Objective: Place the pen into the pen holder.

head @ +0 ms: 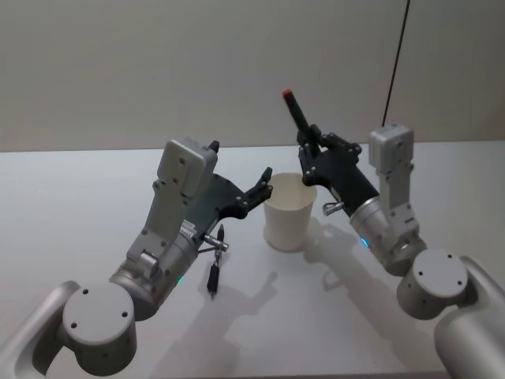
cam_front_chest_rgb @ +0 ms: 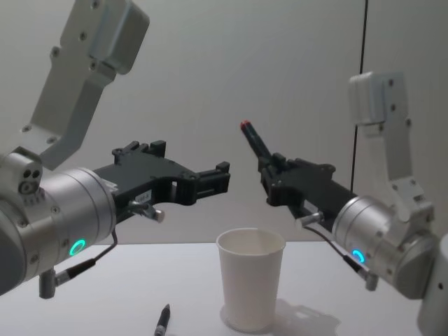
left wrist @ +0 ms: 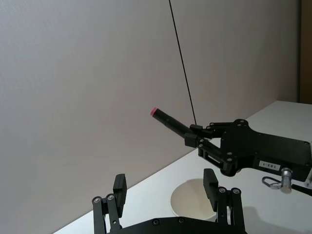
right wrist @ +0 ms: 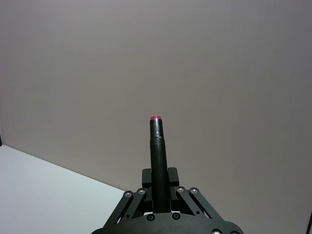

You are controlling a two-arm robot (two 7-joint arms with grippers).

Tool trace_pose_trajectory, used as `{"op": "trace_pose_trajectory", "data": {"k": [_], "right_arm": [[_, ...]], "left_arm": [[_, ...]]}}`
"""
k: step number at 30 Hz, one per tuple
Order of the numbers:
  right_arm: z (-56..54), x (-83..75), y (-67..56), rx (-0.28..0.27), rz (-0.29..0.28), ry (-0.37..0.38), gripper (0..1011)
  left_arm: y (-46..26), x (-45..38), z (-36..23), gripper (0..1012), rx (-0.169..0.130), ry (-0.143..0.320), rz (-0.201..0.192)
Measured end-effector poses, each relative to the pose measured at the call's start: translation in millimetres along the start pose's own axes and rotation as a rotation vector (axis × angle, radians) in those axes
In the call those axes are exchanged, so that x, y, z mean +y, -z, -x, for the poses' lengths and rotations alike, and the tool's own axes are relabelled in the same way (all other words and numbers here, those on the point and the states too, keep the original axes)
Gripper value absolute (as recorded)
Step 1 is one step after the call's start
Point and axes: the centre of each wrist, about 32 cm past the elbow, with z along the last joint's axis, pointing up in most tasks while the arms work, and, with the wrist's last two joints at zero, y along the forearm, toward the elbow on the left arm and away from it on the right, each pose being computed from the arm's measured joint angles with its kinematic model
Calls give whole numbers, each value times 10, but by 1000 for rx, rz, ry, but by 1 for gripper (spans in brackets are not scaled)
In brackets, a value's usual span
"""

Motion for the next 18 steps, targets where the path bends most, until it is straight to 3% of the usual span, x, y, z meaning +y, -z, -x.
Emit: {"op": "trace_pose_trajectory", "data": {"k": [18], "right_arm": [[66,260,255,0,-18,-82,175]], "left_arm": [[0,0,0,1003,0,0,0]]}}
